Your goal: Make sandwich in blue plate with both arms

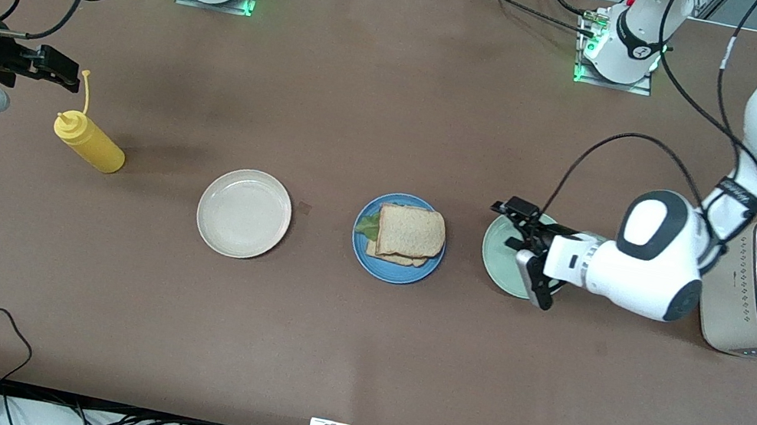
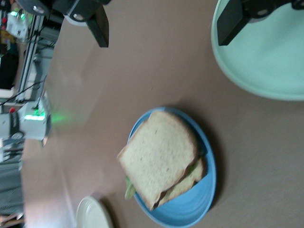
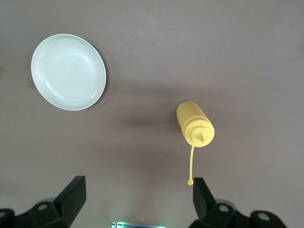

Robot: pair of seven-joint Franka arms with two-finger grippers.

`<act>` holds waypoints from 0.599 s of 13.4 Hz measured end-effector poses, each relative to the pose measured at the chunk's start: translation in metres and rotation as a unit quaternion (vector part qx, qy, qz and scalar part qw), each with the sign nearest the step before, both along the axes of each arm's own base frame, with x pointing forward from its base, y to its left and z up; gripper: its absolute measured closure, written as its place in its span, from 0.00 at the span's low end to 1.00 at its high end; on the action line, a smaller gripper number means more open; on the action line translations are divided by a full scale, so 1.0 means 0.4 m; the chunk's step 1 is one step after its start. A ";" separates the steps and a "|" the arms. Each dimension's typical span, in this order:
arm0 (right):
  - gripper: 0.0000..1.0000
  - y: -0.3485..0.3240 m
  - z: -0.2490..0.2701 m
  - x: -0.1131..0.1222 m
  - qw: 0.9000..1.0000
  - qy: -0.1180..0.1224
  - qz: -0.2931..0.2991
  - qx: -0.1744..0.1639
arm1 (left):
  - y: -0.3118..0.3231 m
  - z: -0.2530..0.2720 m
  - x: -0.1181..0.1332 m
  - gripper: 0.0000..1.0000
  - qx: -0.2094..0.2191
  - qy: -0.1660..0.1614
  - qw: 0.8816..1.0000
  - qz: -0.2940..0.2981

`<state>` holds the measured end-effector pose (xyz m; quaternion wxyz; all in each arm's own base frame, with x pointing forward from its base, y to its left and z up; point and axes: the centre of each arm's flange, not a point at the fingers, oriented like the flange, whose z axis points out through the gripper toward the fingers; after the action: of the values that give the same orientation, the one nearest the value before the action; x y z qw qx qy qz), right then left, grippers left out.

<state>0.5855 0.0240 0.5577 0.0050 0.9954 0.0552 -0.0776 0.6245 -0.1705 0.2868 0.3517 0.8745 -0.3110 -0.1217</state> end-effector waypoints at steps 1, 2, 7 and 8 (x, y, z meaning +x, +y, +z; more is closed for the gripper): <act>0.00 0.000 0.000 0.000 1.000 0.000 0.000 0.000 | 0.032 0.055 0.003 0.00 0.038 -0.002 0.999 -0.008; 0.00 0.000 0.000 0.001 1.000 -0.001 0.000 0.000 | 0.066 0.111 0.005 0.00 0.083 -0.013 0.996 -0.018; 0.00 0.000 0.005 0.011 1.000 -0.018 0.000 0.001 | 0.258 0.404 0.017 0.00 0.259 -0.075 0.962 -0.031; 0.00 0.000 0.006 0.012 1.000 -0.019 0.000 0.001 | 0.275 0.474 0.014 0.00 0.282 -0.091 0.955 -0.023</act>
<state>0.5903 0.0241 0.5599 0.0053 0.9967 0.0556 -0.0588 0.6303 -0.0606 0.4765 0.0582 0.9381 -0.3147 -0.1326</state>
